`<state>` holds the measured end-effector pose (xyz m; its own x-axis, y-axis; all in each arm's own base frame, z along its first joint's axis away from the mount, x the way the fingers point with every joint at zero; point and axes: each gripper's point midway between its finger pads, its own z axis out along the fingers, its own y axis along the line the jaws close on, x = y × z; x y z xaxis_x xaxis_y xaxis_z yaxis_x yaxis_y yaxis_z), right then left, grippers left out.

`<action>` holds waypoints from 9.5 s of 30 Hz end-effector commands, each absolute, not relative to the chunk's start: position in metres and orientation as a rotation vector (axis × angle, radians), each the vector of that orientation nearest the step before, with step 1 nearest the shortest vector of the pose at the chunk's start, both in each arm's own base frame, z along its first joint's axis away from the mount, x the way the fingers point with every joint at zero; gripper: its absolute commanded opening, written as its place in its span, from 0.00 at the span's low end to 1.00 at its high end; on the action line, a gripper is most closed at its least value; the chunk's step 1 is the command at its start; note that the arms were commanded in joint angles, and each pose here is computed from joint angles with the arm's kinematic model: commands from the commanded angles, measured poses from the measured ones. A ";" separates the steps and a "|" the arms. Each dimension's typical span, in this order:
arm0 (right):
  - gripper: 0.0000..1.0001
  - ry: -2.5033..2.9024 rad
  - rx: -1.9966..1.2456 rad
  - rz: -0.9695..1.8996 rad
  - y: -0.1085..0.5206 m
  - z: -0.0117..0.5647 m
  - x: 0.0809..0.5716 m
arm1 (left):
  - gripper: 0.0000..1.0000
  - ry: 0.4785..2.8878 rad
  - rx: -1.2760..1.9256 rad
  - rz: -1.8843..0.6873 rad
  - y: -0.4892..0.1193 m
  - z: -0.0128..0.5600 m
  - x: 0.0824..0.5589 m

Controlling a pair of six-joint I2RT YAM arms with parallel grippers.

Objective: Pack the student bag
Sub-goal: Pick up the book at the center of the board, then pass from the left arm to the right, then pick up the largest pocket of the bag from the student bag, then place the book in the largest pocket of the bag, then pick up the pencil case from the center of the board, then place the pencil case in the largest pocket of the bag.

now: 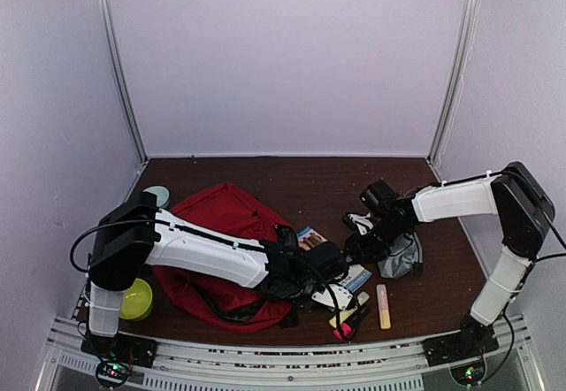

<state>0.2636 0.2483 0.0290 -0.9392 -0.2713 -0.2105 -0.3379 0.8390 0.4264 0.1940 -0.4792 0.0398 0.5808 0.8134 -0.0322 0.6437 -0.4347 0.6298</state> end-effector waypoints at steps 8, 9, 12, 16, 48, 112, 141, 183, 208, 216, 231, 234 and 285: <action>0.51 2.826 -0.534 1.244 0.299 0.054 0.234 | 0.81 1.131 2.277 0.443 -0.459 -0.002 0.202; 0.51 2.800 -0.526 1.307 0.304 0.062 0.233 | 0.79 1.130 2.276 0.442 -0.459 -0.001 0.202; 0.50 2.750 -0.530 1.360 0.308 0.080 0.234 | 0.65 1.136 2.274 0.438 -0.460 0.000 0.202; 0.50 2.752 -0.534 1.283 0.301 0.087 0.236 | 0.44 1.141 2.264 0.443 -0.460 0.001 0.203; 0.65 2.408 0.060 1.024 0.227 0.172 0.286 | 0.00 1.367 1.386 0.214 -0.500 0.156 0.256; 0.00 1.972 -0.185 0.850 0.194 0.333 0.310 | 0.94 2.390 1.494 -0.025 -0.309 0.124 0.130; 0.00 2.003 -0.558 1.414 0.264 0.324 0.222 | 0.00 1.911 0.709 0.158 -0.260 0.328 0.247; 0.00 1.995 0.217 1.727 0.371 0.271 0.354 | 0.00 1.758 0.822 -0.107 -0.324 0.354 0.242; 0.00 2.022 0.321 1.480 0.345 0.220 0.387 | 0.00 1.648 0.879 -0.375 -0.425 0.364 0.228; 0.06 2.115 0.336 1.384 0.361 0.172 0.404 | 0.00 1.712 0.790 -0.214 -0.396 0.349 0.245; 0.63 2.309 -0.202 0.438 0.234 0.214 0.348 | 0.00 1.778 0.710 -0.081 -0.363 0.325 0.269; 0.89 2.323 -0.061 0.208 0.170 0.209 0.348 | 0.00 1.783 0.696 -0.079 -0.358 0.326 0.272; 0.00 2.126 -0.849 1.035 0.353 0.210 0.302 | 0.00 1.713 0.669 -0.259 -0.364 0.355 0.269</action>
